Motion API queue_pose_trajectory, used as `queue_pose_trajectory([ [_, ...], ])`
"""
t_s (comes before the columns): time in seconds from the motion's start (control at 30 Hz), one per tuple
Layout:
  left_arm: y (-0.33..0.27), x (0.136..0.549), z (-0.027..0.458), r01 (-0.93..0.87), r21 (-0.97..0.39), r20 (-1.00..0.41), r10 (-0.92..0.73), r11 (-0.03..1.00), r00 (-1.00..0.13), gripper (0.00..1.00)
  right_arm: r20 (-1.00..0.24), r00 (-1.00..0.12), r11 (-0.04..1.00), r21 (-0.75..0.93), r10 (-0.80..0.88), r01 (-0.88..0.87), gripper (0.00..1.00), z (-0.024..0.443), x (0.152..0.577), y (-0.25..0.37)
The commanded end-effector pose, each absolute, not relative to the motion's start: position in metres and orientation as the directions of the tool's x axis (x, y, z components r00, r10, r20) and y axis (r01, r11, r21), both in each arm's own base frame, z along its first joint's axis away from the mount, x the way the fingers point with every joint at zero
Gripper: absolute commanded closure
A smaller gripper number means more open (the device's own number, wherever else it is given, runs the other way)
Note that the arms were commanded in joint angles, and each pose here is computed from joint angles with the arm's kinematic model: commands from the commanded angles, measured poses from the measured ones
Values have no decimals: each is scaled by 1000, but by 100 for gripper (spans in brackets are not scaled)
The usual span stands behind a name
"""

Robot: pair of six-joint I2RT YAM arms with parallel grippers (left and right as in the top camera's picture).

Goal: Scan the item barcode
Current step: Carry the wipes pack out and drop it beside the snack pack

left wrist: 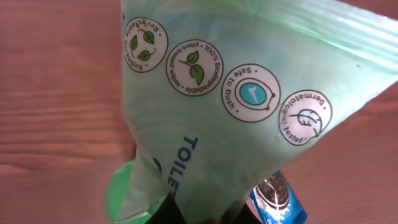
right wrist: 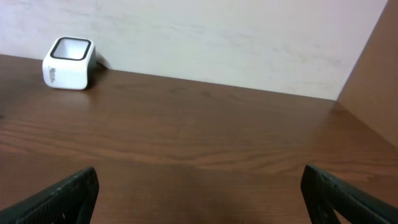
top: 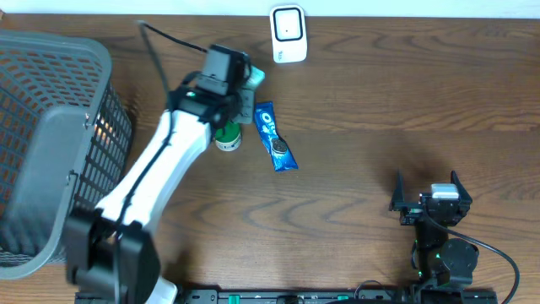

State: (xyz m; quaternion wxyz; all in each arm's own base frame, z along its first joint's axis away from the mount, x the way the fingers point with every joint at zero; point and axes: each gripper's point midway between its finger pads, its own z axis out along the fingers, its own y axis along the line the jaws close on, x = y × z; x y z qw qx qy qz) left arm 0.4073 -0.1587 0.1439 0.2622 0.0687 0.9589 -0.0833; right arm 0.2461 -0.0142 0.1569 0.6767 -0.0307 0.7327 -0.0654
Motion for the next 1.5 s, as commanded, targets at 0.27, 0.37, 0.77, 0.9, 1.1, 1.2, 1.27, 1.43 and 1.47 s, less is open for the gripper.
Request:
queue_pose_trajectory([
  [0.27, -282, 384, 97, 430, -299, -479, 256, 852, -840, 93, -989, -83, 991, -127, -122, 51, 1, 156, 246, -16],
  [0.37, -306, 369, 92, 480, -299, -480, 305, 825, -823, 93, -989, -83, 991, -127, -122, 51, 1, 156, 246, -16],
  [0.77, -332, 331, 20, 291, -356, -252, 208, 888, -945, 75, -989, -83, 991, -127, -122, 51, 1, 156, 246, -16],
  [0.9, -335, 333, 34, 325, -360, -287, 228, 875, -930, 0, -989, -83, 991, -127, -122, 51, 1, 156, 246, -16],
  [1.1, -336, 339, 126, 482, -335, -431, 323, 809, -842, 2, -989, -83, 991, -127, -122, 51, 1, 156, 246, -16],
  [1.2, -323, 348, 198, 529, -309, -545, 309, 790, -779, 2, -989, -83, 991, -127, -122, 51, 1, 156, 246, -16],
  [1.27, -304, 355, 245, 526, -281, -619, 267, 803, -738, 2, -989, -83, 991, -127, -122, 51, 1, 156, 246, -16],
  [1.43, -208, 377, 325, 364, -166, -755, 120, 916, -645, 2, -989, -83, 991, -127, -122, 51, 1, 156, 246, -16],
  [1.47, -181, 381, 334, 295, -141, -769, 83, 945, -633, 2, -989, -83, 991, -127, -122, 51, 1, 156, 246, -16],
])
